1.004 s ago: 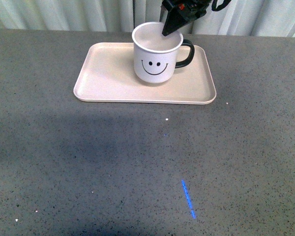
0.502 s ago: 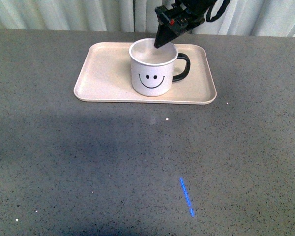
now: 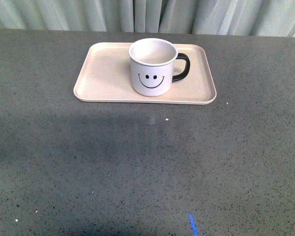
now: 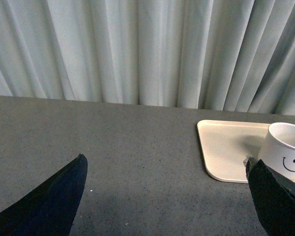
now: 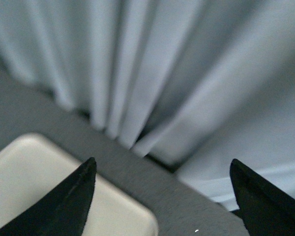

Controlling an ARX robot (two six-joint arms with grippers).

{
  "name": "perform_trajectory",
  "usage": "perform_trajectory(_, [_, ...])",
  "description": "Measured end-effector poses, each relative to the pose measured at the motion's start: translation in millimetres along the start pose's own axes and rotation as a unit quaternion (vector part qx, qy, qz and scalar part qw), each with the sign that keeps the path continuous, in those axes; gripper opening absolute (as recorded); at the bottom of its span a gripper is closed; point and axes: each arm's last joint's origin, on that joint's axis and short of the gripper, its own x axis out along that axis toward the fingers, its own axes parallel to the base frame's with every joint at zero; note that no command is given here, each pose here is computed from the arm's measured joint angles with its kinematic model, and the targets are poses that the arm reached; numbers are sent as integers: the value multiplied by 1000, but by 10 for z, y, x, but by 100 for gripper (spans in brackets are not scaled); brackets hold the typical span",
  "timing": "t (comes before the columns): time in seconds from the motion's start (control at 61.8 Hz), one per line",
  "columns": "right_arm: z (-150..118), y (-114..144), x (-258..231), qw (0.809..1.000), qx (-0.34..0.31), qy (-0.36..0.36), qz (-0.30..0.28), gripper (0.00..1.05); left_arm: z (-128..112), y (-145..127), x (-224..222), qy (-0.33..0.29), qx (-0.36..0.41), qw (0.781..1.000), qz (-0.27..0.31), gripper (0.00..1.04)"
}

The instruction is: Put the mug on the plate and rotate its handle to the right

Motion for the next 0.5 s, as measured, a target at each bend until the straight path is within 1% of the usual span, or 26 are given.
perform_trajectory(0.049, [-127,-29,-159,999,36,-36,-20,59,0,0,0,0,0,1000,0,95])
perform_trajectory(0.081, [-266,-52,-326,996,55,-59,-28,52,0,0,0,0,0,1000,1,95])
perform_trajectory(0.146, [-463,-69,-571,994,75,-78,-31,42,0,0,0,0,0,1000,0,95])
perform_trajectory(0.211, [-673,-86,-828,993,86,-78,-32,29,0,0,0,0,0,1000,0,95])
perform_trajectory(0.259, [-777,-103,-957,993,90,-73,-33,22,0,0,0,0,0,1000,0,95])
perform_trajectory(0.291, [-875,-114,-1079,993,92,-67,-35,15,0,0,0,0,0,1000,0,95])
perform_trajectory(0.308, [-895,-117,-1107,993,93,-65,-35,14,0,0,0,0,0,1000,0,95])
perform_trajectory(0.372, [-1012,-119,-1294,993,94,-61,-31,1,0,0,0,0,0,1000,0,95])
perform_trajectory(0.502, [-1154,-124,-1607,993,96,-61,-27,2,0,0,0,0,0,1000,0,95])
